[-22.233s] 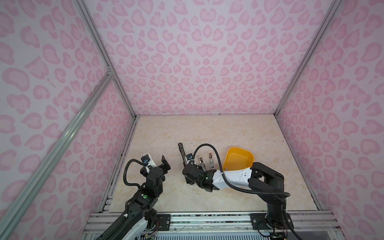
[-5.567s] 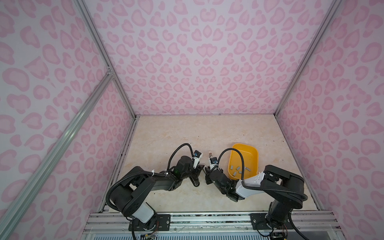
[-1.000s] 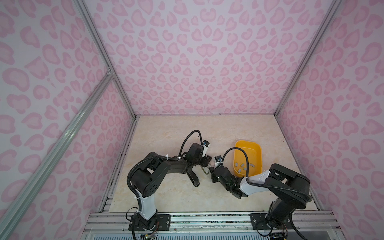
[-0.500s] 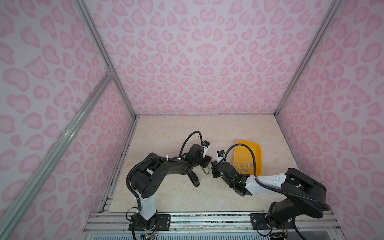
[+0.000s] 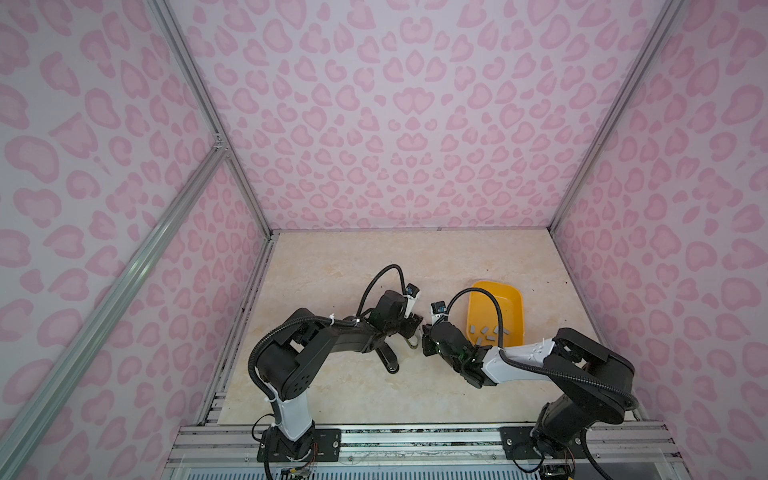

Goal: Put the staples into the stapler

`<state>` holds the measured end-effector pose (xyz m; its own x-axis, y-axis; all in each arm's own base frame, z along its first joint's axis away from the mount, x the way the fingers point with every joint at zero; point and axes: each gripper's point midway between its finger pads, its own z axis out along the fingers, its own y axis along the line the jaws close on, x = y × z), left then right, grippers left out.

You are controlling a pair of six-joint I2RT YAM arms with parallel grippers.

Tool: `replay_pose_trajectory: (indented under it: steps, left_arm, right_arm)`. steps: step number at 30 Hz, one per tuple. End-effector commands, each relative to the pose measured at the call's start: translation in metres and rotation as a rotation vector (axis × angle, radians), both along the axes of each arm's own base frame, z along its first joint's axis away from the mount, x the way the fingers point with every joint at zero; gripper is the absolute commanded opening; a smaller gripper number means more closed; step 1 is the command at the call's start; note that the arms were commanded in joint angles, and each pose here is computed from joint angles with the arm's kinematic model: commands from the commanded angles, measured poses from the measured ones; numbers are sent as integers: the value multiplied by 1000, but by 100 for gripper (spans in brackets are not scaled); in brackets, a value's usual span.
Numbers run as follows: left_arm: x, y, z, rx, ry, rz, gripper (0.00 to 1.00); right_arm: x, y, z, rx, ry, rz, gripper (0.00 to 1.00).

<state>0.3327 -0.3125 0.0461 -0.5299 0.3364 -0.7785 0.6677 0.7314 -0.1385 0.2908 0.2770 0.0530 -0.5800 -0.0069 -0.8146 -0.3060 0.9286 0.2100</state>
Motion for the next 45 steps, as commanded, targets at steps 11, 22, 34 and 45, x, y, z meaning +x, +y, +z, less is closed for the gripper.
replay_pose_trajectory:
  steps: [11, 22, 34, 45]
  left_arm:
    - [-13, 2, -9, 45, 3, -34, 52]
    - [-16, 3, -17, 50, 9, -36, 51]
    - [-16, 12, -17, 42, -19, 4, 50]
    - [-8, 12, 7, 21, -67, 36, 54]
  right_arm:
    - [-15, -15, -36, -81, 66, -29, 13]
    - [-22, -28, -61, -123, 86, -53, 12]
    - [-25, -34, -79, -153, 97, -56, 12]
    - [-2, -4, -16, -102, 22, -24, 22]
